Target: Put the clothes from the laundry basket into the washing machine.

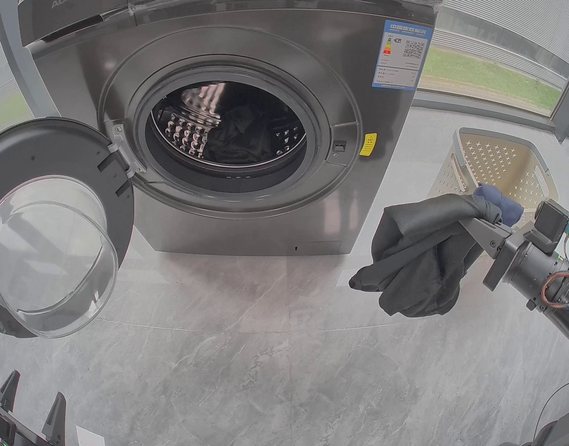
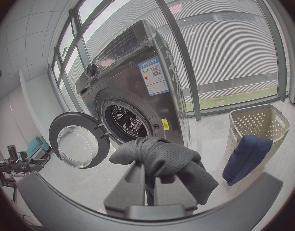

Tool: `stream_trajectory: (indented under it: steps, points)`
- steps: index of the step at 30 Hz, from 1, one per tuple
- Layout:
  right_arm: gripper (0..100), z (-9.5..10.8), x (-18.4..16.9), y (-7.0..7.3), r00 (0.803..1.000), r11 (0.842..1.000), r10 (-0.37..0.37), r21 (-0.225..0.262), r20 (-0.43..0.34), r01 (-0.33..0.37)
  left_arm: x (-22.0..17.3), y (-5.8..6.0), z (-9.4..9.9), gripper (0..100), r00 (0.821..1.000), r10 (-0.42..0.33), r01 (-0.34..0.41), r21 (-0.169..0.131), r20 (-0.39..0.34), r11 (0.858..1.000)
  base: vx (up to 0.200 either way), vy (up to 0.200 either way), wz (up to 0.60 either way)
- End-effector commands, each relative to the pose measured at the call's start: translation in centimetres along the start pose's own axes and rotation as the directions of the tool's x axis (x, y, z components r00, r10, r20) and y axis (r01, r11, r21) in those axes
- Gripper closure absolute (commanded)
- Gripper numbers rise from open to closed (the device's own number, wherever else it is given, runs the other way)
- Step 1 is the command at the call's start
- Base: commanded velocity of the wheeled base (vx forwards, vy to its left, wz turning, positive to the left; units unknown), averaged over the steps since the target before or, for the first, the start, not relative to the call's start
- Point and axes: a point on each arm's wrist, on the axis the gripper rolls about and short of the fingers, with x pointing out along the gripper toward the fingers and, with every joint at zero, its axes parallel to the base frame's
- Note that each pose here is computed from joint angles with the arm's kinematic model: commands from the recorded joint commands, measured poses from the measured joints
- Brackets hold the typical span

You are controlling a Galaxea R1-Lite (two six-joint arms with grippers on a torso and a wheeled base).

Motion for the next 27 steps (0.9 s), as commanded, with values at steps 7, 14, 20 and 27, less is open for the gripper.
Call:
stream_trajectory:
  steps: [7,14,20,27]
  points:
    - [100,-0.1,-0.1,-0.2,1.0,1.0,-0.007,0.001,-0.001,0.007,0.0,0.0,-0.5,0,1.0,0.001,-0.001,-0.002,-0.001,1.0,0.0,0.2,0.0]
    - [100,0.4,-0.5,0.1,1.0,1.0,0.007,0.005,0.011,-0.007,0.0,0.0,-0.5,0,1.0,0.005,-0.005,0.001,0.001,1.0,0.0,0.086,0.0]
    - [100,0.3,0.8,0.4,1.0,1.0,0.018,0.007,0.001,-0.018,0.0,0.0,-0.5,0,1.0,0.002,-0.002,0.03,0.002,1.0,0.0,0.0,0.0]
    - [100,0.4,2.7,0.8,1.0,0.999,0.03,0.012,0.006,-0.03,0.0,0.0,-0.5,0,1.0,0.002,-0.002,0.03,0.002,1.0,0.0,0.0,0.0]
